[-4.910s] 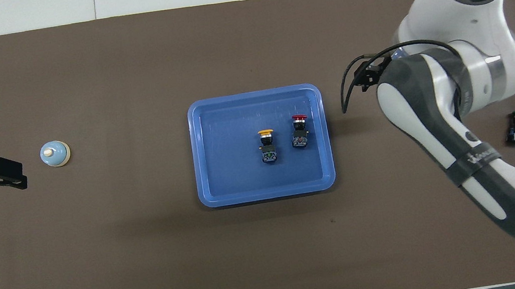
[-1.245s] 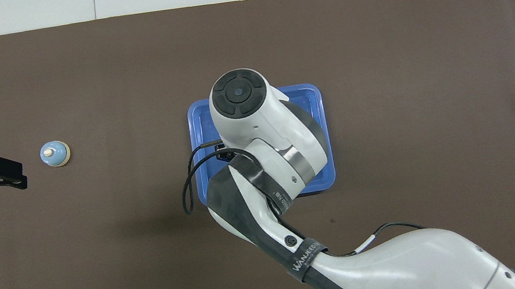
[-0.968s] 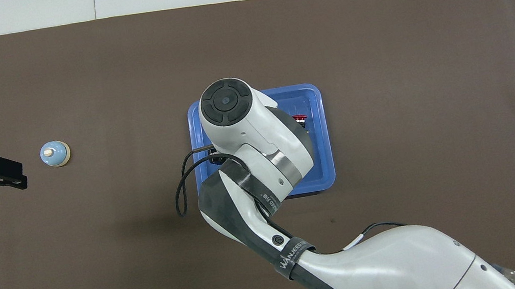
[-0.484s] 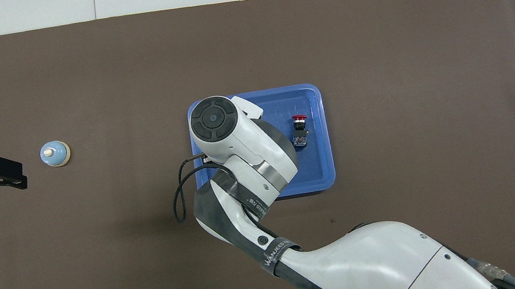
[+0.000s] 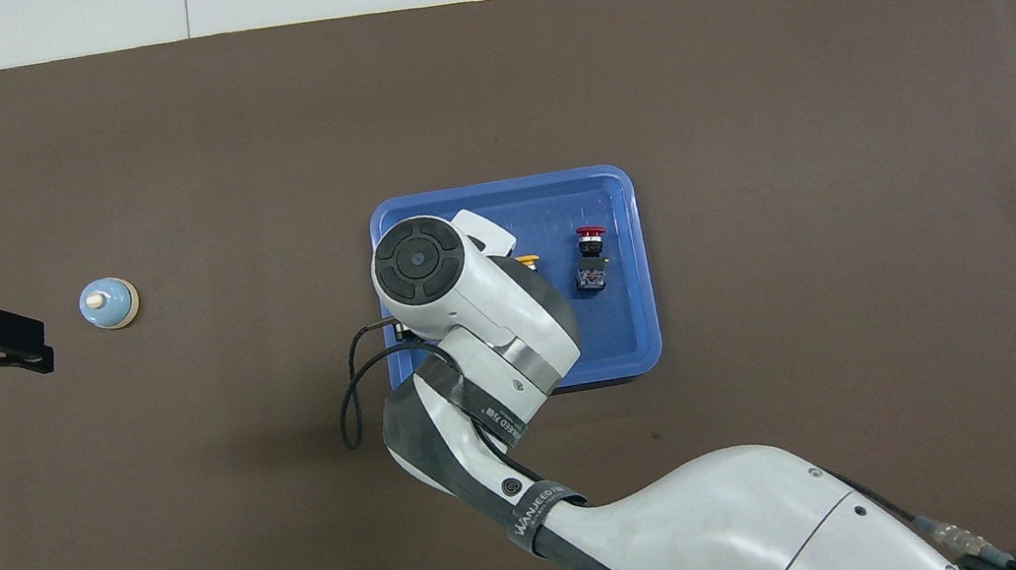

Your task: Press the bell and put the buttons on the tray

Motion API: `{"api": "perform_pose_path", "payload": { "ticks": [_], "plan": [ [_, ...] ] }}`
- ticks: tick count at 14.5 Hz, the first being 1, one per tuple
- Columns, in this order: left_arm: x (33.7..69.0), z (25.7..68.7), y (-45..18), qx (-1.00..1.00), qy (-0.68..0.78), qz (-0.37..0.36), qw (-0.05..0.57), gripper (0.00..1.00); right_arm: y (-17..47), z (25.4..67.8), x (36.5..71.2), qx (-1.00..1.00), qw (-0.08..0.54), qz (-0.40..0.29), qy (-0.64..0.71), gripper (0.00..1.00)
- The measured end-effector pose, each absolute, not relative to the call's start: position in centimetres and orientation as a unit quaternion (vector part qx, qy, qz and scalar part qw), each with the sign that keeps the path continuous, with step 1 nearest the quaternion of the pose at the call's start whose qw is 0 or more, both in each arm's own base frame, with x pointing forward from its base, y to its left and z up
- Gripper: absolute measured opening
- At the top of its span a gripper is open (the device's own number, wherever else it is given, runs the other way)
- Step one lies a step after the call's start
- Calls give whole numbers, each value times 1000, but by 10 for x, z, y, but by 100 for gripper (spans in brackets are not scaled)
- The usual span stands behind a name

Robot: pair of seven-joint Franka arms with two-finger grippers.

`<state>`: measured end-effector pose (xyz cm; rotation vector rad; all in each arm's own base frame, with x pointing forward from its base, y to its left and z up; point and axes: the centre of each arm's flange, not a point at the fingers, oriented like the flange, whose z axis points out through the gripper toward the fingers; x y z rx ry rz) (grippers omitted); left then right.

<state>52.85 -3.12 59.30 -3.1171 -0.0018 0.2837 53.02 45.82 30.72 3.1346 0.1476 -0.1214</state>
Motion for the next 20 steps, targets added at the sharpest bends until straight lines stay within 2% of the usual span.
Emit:
{"api": "perform_pose_path", "payload": {
  "ticks": [3,6,11,14,20],
  "plan": [
    [529,593,-31,-996,-1,91,6,100,438,331,542,999,12,-41,30,99],
    [529,593,-31,-996,-1,91,6,100,374,391,574,999,12,-34,-21,100],
    [529,593,-31,-996,-1,91,6,100,196,489,614,996,14,-45,-79,100],
    [529,593,-31,-996,-1,91,6,100,121,515,616,997,12,-57,-56,100],
    [529,593,-31,-996,-1,91,6,100,21,557,595,997,4,-78,-14,100]
  ]
}}
